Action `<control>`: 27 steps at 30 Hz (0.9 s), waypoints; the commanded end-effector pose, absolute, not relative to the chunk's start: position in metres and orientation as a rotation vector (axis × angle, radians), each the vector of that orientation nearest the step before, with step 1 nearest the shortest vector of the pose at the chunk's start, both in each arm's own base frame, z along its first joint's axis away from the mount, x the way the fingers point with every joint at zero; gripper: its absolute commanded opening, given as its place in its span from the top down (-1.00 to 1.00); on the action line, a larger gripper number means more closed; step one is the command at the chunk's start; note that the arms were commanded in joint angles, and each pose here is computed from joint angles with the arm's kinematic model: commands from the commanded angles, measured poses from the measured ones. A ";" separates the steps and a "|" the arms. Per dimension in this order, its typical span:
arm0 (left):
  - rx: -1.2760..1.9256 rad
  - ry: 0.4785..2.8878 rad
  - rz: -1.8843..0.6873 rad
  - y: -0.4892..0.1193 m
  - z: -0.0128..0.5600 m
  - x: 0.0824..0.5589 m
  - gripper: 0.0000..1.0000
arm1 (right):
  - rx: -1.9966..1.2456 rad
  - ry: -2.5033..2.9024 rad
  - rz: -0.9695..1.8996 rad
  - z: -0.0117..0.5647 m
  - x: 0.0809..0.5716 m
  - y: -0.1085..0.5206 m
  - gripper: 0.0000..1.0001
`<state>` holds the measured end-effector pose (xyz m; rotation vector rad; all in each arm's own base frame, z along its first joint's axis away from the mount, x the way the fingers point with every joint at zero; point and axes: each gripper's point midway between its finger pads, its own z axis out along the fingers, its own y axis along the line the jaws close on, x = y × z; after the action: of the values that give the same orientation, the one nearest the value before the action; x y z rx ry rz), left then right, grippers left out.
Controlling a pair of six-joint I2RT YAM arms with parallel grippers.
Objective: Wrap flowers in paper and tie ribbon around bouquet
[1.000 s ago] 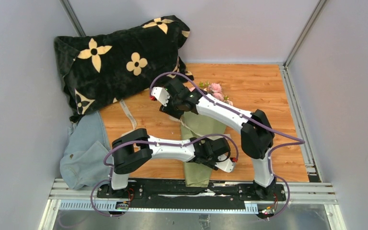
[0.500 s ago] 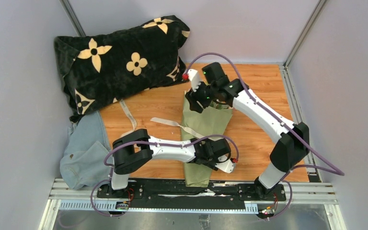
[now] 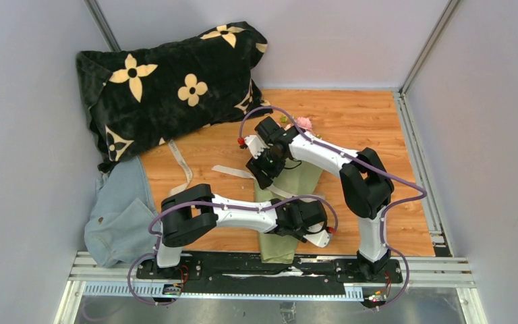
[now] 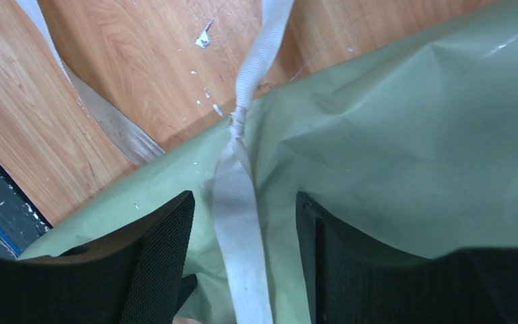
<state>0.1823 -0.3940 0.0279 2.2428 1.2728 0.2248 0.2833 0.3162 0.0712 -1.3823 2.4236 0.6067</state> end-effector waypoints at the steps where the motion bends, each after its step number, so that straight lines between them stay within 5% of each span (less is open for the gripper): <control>1: 2.497 1.364 0.113 -0.356 -0.043 0.140 -0.39 | -1.387 2.474 0.553 0.061 0.270 0.311 -0.14; 9: 2.502 1.360 0.123 -0.355 -0.044 0.140 -0.39 | -1.341 2.470 0.564 0.061 0.273 0.316 0.96; 17: 2.518 1.333 0.091 -0.359 -0.025 0.138 -0.39 | -1.355 2.256 0.986 0.098 0.256 0.351 1.00; 27: 2.554 1.339 -0.030 -0.364 0.008 0.123 -0.41 | -1.154 2.417 0.948 0.041 0.284 0.323 1.00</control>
<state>0.1646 -0.3936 0.0281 2.3530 1.2618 0.1281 0.2793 0.3337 0.0672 -1.2254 2.3449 0.9530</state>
